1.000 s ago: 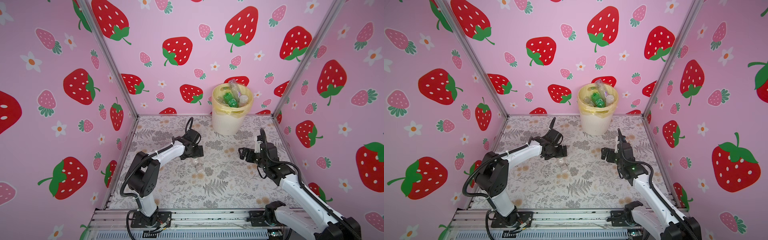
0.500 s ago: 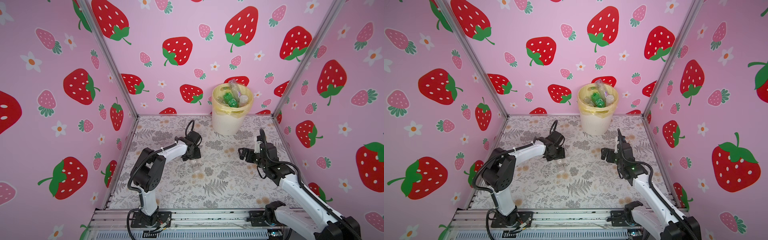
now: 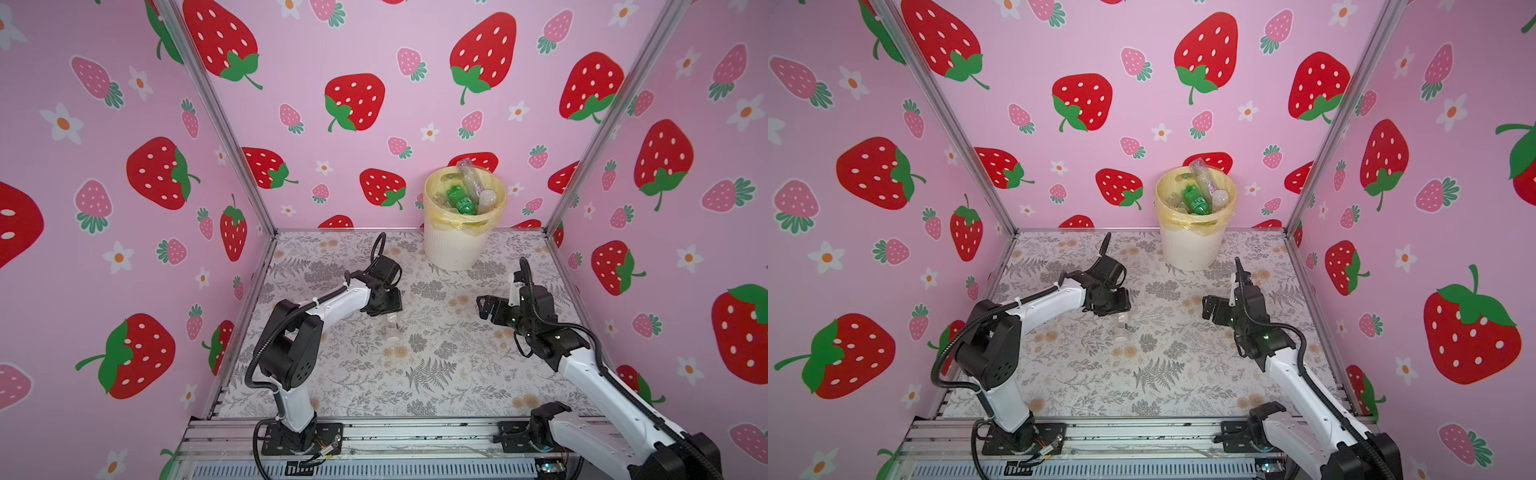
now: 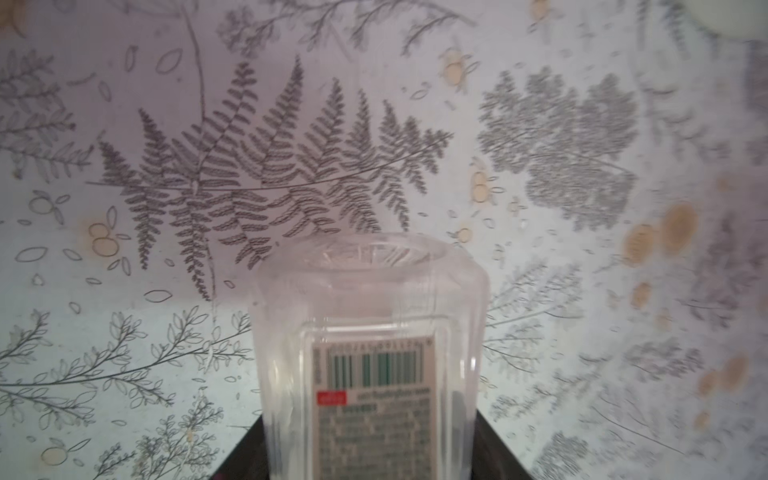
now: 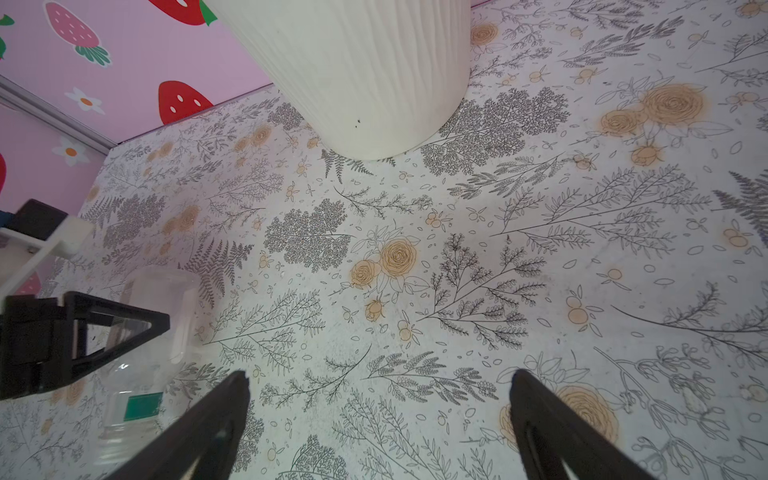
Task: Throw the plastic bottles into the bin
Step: 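Close the left gripper on the green-labelled bottle and lift it, then carry the green-labelled bottle with the left gripper up over the bin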
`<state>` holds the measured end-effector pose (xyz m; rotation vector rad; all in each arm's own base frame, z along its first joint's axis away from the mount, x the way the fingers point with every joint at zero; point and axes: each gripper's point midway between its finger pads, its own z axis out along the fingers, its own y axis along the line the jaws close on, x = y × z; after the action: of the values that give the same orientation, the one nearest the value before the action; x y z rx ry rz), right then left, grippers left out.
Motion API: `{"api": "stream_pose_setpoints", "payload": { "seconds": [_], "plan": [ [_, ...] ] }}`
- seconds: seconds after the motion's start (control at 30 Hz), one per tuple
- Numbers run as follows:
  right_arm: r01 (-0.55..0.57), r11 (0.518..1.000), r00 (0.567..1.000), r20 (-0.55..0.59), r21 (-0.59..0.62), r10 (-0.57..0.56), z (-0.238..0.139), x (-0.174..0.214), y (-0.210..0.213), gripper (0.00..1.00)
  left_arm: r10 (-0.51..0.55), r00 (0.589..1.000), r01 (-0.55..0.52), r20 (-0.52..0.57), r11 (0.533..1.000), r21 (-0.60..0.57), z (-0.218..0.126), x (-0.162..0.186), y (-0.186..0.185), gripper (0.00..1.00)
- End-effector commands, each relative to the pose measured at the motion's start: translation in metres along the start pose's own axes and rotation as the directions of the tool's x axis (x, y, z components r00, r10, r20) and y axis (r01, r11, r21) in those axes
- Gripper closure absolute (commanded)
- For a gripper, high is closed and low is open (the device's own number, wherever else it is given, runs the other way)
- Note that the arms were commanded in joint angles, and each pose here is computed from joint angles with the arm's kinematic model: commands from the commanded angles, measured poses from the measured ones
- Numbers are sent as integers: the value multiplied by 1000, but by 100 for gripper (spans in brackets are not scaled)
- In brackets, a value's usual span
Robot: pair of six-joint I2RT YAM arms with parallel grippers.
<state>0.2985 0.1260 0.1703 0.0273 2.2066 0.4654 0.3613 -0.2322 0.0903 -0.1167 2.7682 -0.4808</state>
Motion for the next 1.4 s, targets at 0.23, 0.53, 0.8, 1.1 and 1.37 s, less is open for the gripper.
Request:
{"api": "stream_pose_setpoints", "payload": {
  "seconds": [0.23,0.53,0.8,1.1,1.37],
  "plan": [
    [16,999,999,32,36,-17,-4,-6,-6,1,100,970,-193,221,869,456,-104,-60,-100,44],
    [23,999,999,30,44,-25,-4,-8,-7,1,72,906,-321,417,759,566,-180,-83,-125,43],
    [21,998,999,31,56,-23,-6,-6,-10,1,27,855,-383,518,705,597,-207,-80,-124,41],
    [48,996,999,10,70,-49,0,-5,-11,1,36,873,-344,487,753,561,-173,-58,-98,42],
    [51,996,999,7,68,-51,1,-2,-12,1,5,867,-311,498,786,533,-164,-53,-82,42]
  ]
}}
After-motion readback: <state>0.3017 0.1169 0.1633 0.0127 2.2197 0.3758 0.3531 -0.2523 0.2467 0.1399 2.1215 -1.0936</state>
